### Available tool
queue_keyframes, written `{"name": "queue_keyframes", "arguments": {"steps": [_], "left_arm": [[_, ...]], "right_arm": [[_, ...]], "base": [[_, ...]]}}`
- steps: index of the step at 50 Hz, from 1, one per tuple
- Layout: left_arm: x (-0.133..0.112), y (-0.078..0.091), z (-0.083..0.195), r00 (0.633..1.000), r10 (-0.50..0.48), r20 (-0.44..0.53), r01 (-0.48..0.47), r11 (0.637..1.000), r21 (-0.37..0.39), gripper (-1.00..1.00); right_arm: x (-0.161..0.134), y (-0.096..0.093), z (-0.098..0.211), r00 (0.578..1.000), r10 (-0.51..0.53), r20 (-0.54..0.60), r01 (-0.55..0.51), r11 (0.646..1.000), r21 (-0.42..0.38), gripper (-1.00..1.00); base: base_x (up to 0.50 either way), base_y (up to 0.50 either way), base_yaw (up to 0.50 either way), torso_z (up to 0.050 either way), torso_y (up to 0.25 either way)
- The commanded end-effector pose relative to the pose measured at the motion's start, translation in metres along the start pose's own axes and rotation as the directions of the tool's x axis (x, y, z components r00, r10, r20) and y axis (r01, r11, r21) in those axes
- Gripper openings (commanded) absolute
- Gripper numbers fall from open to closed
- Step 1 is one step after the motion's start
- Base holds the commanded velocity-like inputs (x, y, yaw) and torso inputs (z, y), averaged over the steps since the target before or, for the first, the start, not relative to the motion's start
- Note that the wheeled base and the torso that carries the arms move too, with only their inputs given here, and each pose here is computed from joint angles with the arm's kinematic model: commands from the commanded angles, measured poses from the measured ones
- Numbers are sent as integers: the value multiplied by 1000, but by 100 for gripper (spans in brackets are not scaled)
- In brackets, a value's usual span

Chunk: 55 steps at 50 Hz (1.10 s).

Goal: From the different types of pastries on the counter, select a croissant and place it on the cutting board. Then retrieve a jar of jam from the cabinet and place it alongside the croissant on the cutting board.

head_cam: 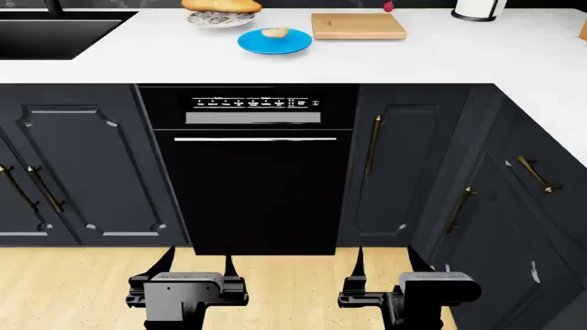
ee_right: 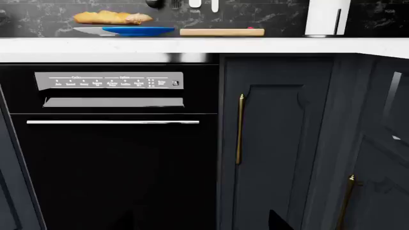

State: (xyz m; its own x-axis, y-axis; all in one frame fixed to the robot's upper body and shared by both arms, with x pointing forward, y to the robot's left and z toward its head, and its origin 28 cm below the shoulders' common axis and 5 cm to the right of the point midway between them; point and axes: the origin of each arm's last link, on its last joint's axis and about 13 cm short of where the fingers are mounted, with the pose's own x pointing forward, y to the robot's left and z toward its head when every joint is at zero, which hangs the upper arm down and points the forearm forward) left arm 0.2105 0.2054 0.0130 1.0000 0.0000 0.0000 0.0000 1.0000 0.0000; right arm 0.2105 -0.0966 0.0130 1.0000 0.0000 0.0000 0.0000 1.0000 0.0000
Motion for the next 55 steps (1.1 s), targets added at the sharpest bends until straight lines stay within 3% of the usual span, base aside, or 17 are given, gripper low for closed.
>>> {"name": "queue_keyframes", "arguments": {"steps": [1, 6, 12, 26, 34, 40, 47, 55], "left_arm": [[0, 0, 0, 1000, -3, -1, 3, 1000, 3, 100], [3, 2, 5, 1000, -12, -21, 12, 1000, -15, 100], [-1, 2, 14, 999, -45, 0, 45, 998, 49, 100], [13, 17, 113, 990, -66, 126, 52, 992, 112, 100], [23, 25, 166, 971, -111, 211, 82, 987, 139, 100], [13, 29, 192, 962, -150, 228, 118, 982, 150, 100], [9, 33, 220, 955, -155, 254, 116, 980, 161, 100], [8, 35, 237, 962, -146, 230, 104, 977, 188, 100]], "right_arm": [[0, 1, 1, 1000, -1, -2, 1, 1000, -8, 100], [0, 2, 5, 1000, 2, -12, -2, 1000, -27, 100], [4, 1, 12, 1000, -23, -11, 22, 999, -32, 100], [19, -13, 107, 999, -10, 36, 10, 1000, -6, 100], [17, -19, 170, 987, 38, 153, -31, 998, -46, 100], [9, -22, 196, 983, 61, 172, -61, 998, -5, 100], [5, -26, 227, 977, 76, 199, -74, 997, -21, 100], [4, -25, 241, 973, 111, 202, -102, 993, -53, 100]], "base": [[0, 0, 0, 0, 0], [0, 0, 0, 0, 0], [0, 0, 0, 0, 0], [0, 0, 0, 39, 0], [103, -15, 0, 50, 0], [478, -77, 0, 50, 0], [478, -75, 0, 50, 0], [479, -76, 0, 50, 0]]}}
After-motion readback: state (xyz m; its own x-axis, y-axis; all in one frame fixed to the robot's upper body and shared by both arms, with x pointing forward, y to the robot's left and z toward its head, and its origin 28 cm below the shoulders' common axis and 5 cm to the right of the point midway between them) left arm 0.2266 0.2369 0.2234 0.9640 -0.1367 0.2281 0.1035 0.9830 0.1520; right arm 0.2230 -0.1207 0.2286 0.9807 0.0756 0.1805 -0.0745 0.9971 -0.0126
